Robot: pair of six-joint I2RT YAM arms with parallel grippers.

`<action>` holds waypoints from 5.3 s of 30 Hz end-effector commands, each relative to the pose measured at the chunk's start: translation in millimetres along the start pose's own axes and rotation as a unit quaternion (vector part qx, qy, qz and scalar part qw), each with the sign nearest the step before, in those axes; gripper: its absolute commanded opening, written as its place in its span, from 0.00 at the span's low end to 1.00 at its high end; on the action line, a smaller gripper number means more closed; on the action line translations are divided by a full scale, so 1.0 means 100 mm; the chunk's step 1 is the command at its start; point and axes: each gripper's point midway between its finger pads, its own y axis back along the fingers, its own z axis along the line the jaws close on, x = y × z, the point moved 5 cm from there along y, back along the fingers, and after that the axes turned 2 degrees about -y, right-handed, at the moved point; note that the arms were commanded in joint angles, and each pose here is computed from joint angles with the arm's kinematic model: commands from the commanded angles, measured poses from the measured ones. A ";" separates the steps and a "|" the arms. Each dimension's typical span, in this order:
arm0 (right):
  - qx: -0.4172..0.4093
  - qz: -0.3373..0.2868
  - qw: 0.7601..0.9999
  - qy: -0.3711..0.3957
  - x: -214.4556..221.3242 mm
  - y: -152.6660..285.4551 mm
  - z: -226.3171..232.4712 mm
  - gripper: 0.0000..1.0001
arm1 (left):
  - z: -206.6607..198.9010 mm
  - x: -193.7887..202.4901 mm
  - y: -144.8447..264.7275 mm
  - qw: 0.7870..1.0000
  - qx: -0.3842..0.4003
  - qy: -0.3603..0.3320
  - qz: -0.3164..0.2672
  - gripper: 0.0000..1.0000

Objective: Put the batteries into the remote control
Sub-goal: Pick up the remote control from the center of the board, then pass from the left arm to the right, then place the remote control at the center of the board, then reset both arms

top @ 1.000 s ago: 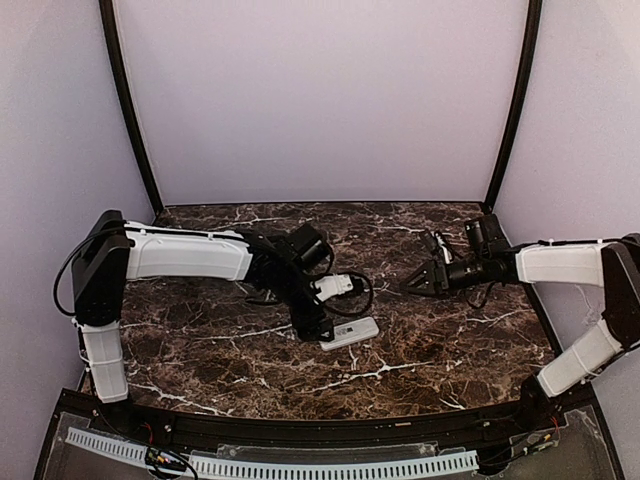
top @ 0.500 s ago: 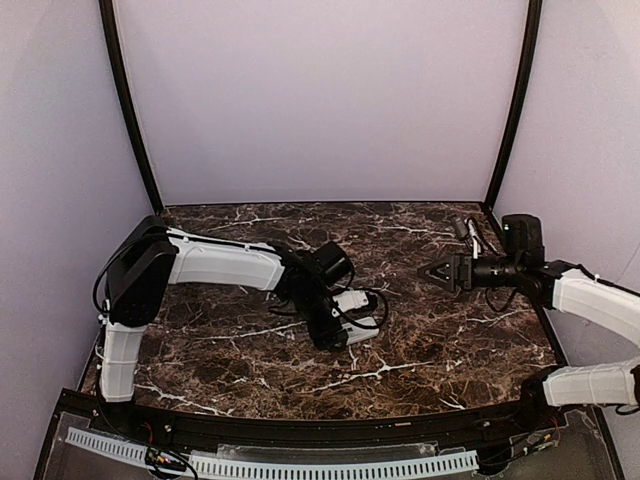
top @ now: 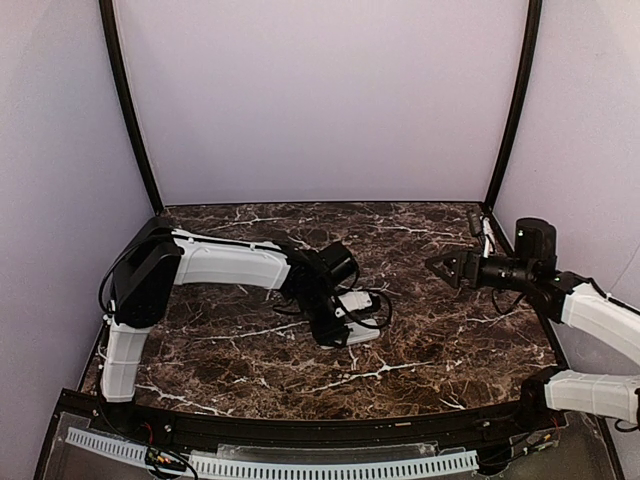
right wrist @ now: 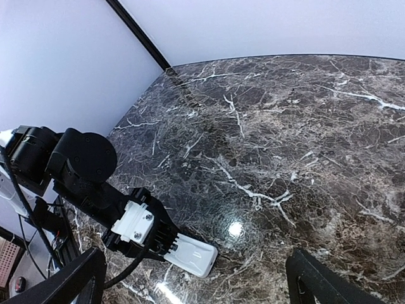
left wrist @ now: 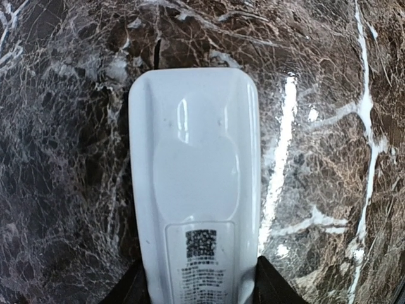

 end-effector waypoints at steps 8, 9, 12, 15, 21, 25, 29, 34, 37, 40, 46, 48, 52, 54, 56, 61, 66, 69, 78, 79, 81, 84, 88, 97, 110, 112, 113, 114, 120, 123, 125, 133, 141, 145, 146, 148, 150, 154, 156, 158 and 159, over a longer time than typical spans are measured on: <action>-0.126 -0.042 0.987 0.088 -0.17 0.11 0.39 0.98 | -0.24 -0.47 0.92 0.979 0.045 -0.032 -0.195 0.38; -0.140 -0.047 0.984 0.096 -0.18 0.13 0.44 0.99 | -0.28 -0.57 1.15 0.967 0.056 -0.041 -0.245 0.38; -0.179 -0.054 0.975 0.120 -0.24 0.19 0.58 0.99 | -0.38 -0.64 1.46 0.939 0.080 -0.065 -0.329 0.38; -0.224 -0.052 0.964 0.136 -0.31 0.24 0.73 0.99 | -0.46 -0.68 1.73 0.918 0.092 -0.079 -0.377 0.38; -0.296 -0.051 0.938 0.170 -0.37 0.28 1.06 0.99 | -0.61 -0.74 2.05 0.879 0.123 -0.101 -0.449 0.38; -0.325 -0.048 0.926 0.188 -0.39 0.25 1.25 0.99 | -0.65 -0.78 2.18 0.862 0.138 -0.098 -0.477 0.39; -0.350 -0.036 0.914 0.201 -0.38 0.19 1.43 0.97 | -0.67 -0.77 2.19 0.857 0.150 -0.093 -0.484 0.39; -0.366 -0.021 0.905 0.215 -0.38 0.09 1.55 0.95 | -0.69 -0.78 2.18 0.854 0.162 -0.091 -0.487 0.39; -0.377 -0.018 0.899 0.222 -0.39 0.06 1.64 0.93 | -0.67 -0.78 2.16 0.856 0.159 -0.086 -0.484 0.39; -0.376 -0.015 0.898 0.228 -0.41 0.02 1.70 0.88 | -0.66 -0.78 2.15 0.857 0.157 -0.085 -0.484 0.39; -0.363 -0.005 0.902 0.235 -0.40 -0.08 1.75 0.73 | -0.63 -0.79 2.11 0.859 0.165 -0.062 -0.481 0.39; -0.364 0.001 0.902 0.233 -0.39 -0.10 1.75 0.68 | -0.61 -0.78 2.11 0.857 0.167 -0.058 -0.485 0.39; -0.370 0.006 0.901 0.227 -0.39 -0.12 1.77 0.54 | -0.58 -0.78 2.11 0.853 0.167 -0.054 -0.491 0.39; -0.372 0.009 0.901 0.223 -0.39 -0.14 1.77 0.50 | -0.56 -0.77 2.09 0.855 0.165 -0.051 -0.489 0.39; -0.370 0.016 0.904 0.214 -0.40 -0.16 1.77 0.46 | -0.54 -0.76 2.09 0.854 0.159 -0.047 -0.492 0.40; -0.345 0.029 0.919 0.191 -0.45 -0.25 1.72 0.34 | -0.43 -0.65 2.11 0.857 0.122 -0.025 -0.500 0.60; -0.284 0.062 0.942 0.165 -0.47 -0.41 1.57 0.29 | -0.12 -0.40 2.25 0.864 0.033 0.041 -0.500 0.95; -0.237 0.106 0.954 0.147 -0.41 -0.55 1.43 0.28 | 0.06 -0.16 2.28 0.867 -0.034 0.100 -0.486 0.99; -0.131 0.252 0.956 0.065 -0.10 -1.10 1.01 0.26 | 0.50 0.49 2.32 0.843 -0.227 0.262 -0.411 0.99; -0.120 0.260 0.956 0.061 -0.11 -1.16 0.98 0.25 | 0.53 0.54 2.33 0.837 -0.244 0.273 -0.406 0.98; -0.096 0.283 0.953 0.056 -0.04 -1.27 0.92 0.25 | 0.57 0.64 2.31 0.829 -0.265 0.292 -0.397 0.99; -0.073 0.313 0.945 0.055 0.04 -1.42 0.84 0.27 | 0.62 0.79 2.25 0.819 -0.295 0.316 -0.378 0.99; -0.041 0.359 0.930 0.065 0.22 -1.65 0.76 0.30 | 0.67 0.97 2.17 0.804 -0.329 0.342 -0.358 0.99; 0.016 0.435 0.894 0.100 0.58 -2.07 0.63 0.32 | 0.68 1.15 2.02 0.797 -0.349 0.358 -0.339 0.99; 0.093 0.485 0.860 0.125 0.81 -2.54 0.49 0.35 | 0.76 1.39 1.80 0.786 -0.372 0.385 -0.310 0.99; 0.099 0.486 0.860 0.120 0.83 -2.60 0.47 0.35 | 0.78 1.40 1.78 0.785 -0.371 0.387 -0.310 0.99; 0.101 0.486 0.860 0.118 0.84 -2.62 0.46 0.35 | 0.79 1.41 1.77 0.784 -0.373 0.389 -0.307 0.98; 0.105 0.485 0.860 0.115 0.84 -2.64 0.45 0.35 | 0.80 1.42 1.77 0.782 -0.375 0.392 -0.305 0.99; 0.112 0.489 0.858 0.107 0.93 -2.79 0.36 0.38 | 0.86 1.52 1.70 0.774 -0.377 0.416 -0.293 0.99; 0.118 0.488 0.858 0.106 0.95 -2.85 0.32 0.40 | 0.88 1.53 1.68 0.774 -0.373 0.419 -0.294 0.99; 0.123 0.484 0.860 0.105 0.95 -2.89 0.30 0.41 | 0.89 1.54 1.67 0.774 -0.371 0.419 -0.297 0.99; 0.118 0.474 0.869 0.085 0.91 -2.99 0.28 0.55 | 0.92 1.52 1.61 0.779 -0.359 0.420 -0.298 0.99; 0.090 0.463 0.879 0.073 0.83 -2.98 0.35 0.74 | 0.93 1.51 1.60 0.783 -0.354 0.417 -0.296 0.99; 0.057 0.429 0.899 0.063 0.59 -2.88 0.48 0.80 | 0.90 1.46 1.60 0.792 -0.337 0.408 -0.304 0.99; 0.050 0.418 0.905 0.059 0.51 -2.83 0.48 0.81 | 0.89 1.44 1.58 0.798 -0.327 0.406 -0.302 0.99; 0.043 0.397 0.915 0.055 0.36 -2.67 0.46 0.82 | 0.87 1.41 1.55 0.806 -0.311 0.403 -0.300 0.99; 0.049 0.378 0.923 0.058 0.26 -2.52 0.38 0.82 | 0.86 1.36 1.52 0.817 -0.297 0.396 -0.297 0.98; 0.084 0.360 0.925 0.086 0.23 -2.24 0.16 0.83 | 0.84 1.29 1.37 0.838 -0.265 0.387 -0.279 0.99; 0.098 0.361 0.922 0.104 0.29 -2.13 0.09 0.83 | 0.82 1.25 1.27 0.850 -0.248 0.381 -0.267 0.99; 0.106 0.359 0.920 0.114 0.37 -2.07 0.02 0.83 | 0.81 1.20 1.17 0.860 -0.240 0.375 -0.251 0.99; 0.110 0.358 0.920 0.117 0.41 -2.05 -0.01 0.83 | 0.81 1.22 1.10 0.864 -0.241 0.376 -0.233 0.99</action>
